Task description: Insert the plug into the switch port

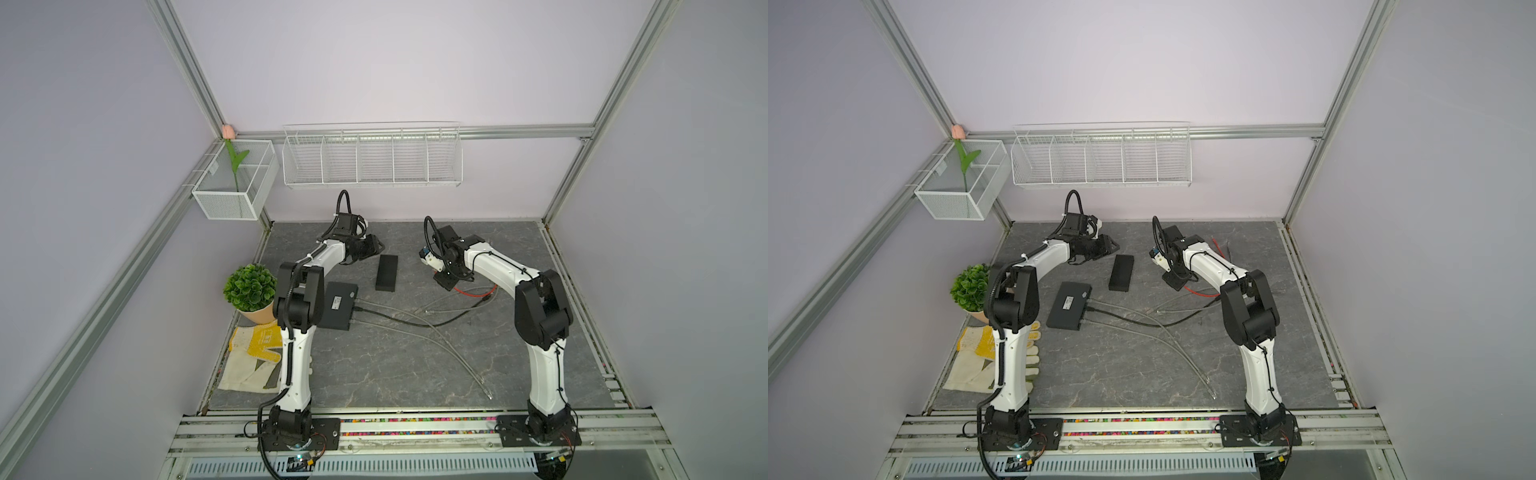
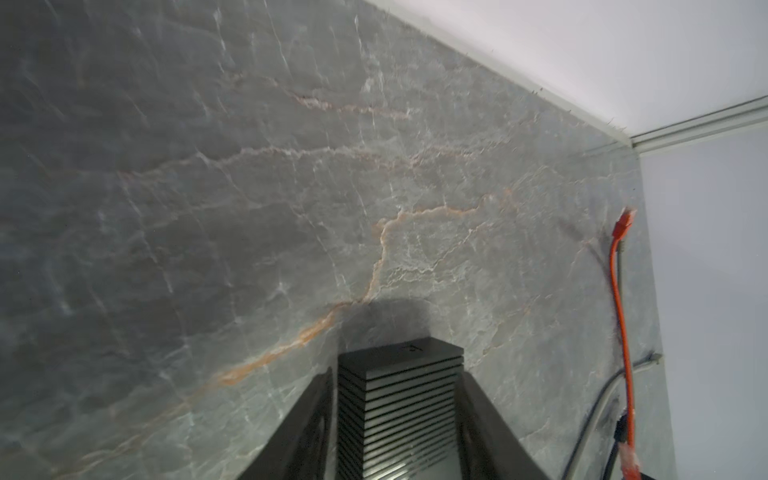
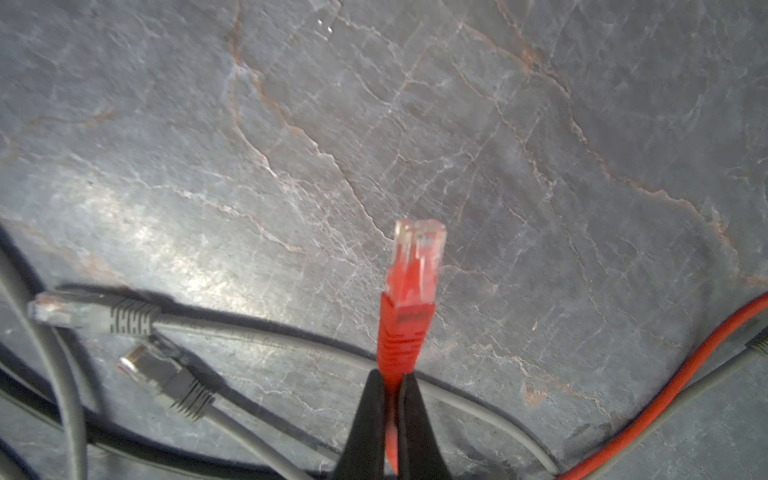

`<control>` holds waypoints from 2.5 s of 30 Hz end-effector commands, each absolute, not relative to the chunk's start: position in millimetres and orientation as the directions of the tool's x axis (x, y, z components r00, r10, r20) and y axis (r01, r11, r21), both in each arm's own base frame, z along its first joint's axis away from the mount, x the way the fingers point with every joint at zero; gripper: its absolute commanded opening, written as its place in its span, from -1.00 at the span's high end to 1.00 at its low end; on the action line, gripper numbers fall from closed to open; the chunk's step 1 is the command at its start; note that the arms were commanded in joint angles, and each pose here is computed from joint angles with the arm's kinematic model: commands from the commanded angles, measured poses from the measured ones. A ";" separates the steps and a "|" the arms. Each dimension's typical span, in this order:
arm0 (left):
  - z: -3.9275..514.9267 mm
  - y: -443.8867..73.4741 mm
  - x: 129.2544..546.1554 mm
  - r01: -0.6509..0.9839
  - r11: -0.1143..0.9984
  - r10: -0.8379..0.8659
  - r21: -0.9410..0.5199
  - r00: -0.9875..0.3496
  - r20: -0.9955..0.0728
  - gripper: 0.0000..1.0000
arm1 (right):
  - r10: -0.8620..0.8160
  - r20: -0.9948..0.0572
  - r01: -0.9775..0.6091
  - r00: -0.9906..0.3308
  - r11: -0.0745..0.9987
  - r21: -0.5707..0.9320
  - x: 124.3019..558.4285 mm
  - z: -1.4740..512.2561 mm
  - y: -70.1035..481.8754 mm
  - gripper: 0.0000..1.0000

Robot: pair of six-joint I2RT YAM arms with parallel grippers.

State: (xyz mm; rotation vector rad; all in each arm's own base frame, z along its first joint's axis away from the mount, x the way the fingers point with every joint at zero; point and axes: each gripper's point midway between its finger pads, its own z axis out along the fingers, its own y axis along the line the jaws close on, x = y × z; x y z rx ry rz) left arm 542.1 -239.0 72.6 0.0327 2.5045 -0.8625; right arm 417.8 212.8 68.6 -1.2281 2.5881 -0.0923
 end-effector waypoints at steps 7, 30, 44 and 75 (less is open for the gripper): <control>50.4 -275.6 514.2 0.221 0.822 -0.018 -0.525 -0.911 -0.413 0.07 | -0.802 -0.192 -0.779 -0.566 0.597 -0.192 406.8 62.6 220.9 0.86; 68.5 -254.1 497.4 0.282 0.715 -0.021 -0.640 -0.906 -0.422 0.34 | -0.895 -0.162 -0.884 -0.416 0.440 -0.157 403.6 39.5 277.7 0.86; 56.1 -274.2 490.3 0.293 0.684 0.015 -0.668 -0.921 -0.389 0.53 | -0.905 -0.079 -0.896 -0.419 0.426 -0.125 408.3 27.7 281.9 0.86; 31.0 -292.4 469.1 0.287 0.660 0.048 -0.694 -0.938 -0.342 0.66 | -0.877 -0.180 -0.883 -0.445 0.463 -0.072 409.6 32.2 302.7 0.86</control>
